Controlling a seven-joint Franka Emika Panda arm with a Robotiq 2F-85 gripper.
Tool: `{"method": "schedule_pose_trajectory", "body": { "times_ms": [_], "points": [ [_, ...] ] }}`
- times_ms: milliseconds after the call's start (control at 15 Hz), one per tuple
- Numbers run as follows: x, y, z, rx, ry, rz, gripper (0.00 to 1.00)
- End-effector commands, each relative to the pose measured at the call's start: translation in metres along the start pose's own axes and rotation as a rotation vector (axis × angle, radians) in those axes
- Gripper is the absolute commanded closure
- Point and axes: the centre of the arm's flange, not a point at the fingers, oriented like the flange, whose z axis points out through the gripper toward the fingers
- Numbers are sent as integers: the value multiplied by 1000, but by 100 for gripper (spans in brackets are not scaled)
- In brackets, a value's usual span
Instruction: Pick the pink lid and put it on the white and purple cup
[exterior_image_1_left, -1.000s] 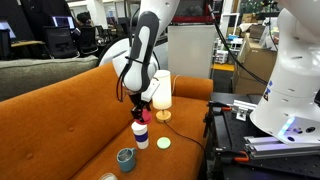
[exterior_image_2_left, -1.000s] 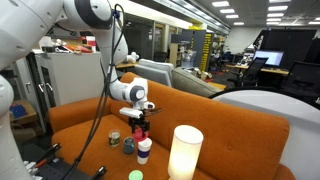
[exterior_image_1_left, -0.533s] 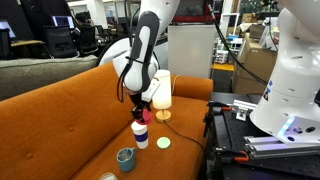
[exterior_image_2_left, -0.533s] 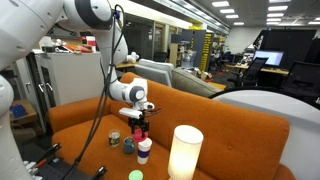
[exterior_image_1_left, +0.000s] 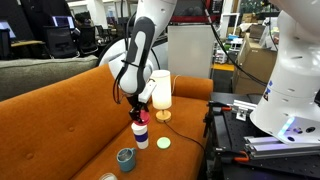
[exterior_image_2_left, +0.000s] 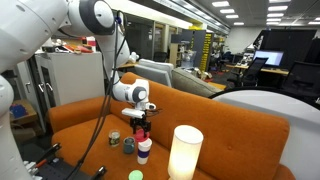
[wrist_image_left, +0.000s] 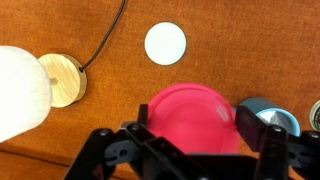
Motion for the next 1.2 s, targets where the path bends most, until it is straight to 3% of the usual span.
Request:
{"method": "schedule_pose_trajectory", "body": {
  "times_ms": [0,467,1133],
  "points": [
    [33,0,15,-36,-84,-93,39],
    [73,8,27,-110,-157,-205,39],
    [89,-3,39,-88,-163,-323,39]
  ]
}}
